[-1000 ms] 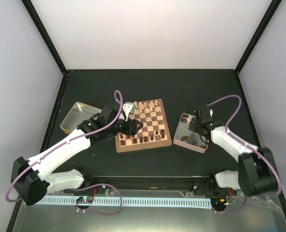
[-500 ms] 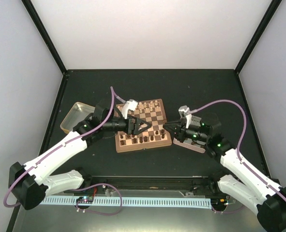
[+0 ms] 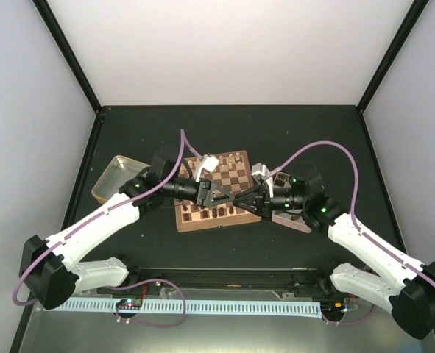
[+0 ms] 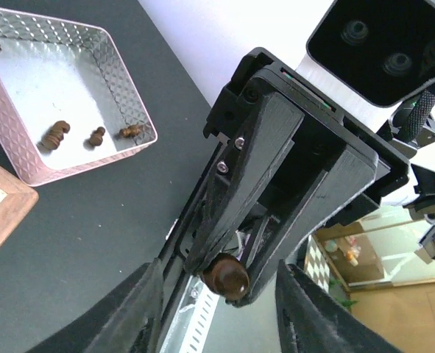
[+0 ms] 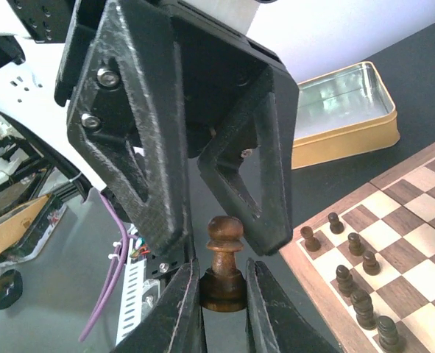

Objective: Set up the chess pieces on the board
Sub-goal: Place the chess piece on the chessboard.

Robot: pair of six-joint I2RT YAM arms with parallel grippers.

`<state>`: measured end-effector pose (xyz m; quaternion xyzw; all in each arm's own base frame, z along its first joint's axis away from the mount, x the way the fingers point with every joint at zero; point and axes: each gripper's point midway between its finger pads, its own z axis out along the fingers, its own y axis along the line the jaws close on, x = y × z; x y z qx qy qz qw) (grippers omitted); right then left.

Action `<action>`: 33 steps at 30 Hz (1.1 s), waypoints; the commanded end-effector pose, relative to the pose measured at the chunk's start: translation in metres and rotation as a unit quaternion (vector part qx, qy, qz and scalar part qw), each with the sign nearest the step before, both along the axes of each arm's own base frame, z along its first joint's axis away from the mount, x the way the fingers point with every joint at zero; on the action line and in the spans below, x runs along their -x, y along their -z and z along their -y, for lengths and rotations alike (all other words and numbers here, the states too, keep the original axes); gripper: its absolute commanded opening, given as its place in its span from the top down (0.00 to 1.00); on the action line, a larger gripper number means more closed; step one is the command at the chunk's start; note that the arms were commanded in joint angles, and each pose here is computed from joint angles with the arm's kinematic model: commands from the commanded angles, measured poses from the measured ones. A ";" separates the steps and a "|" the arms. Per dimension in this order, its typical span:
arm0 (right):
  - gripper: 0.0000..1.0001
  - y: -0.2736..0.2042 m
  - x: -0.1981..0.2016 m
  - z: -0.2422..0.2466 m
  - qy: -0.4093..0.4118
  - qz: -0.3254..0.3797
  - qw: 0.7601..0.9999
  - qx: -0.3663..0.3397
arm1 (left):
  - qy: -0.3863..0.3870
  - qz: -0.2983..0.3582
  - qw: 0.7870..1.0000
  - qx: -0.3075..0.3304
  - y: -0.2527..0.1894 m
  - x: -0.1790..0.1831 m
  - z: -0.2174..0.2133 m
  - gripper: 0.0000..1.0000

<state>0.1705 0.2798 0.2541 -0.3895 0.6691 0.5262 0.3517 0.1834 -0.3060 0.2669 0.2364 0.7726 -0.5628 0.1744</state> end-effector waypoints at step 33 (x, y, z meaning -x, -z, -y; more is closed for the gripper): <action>0.34 0.073 -0.073 0.068 0.354 -0.094 0.924 0.108 | -0.233 0.055 0.899 -0.367 0.141 -0.102 -0.076 0.97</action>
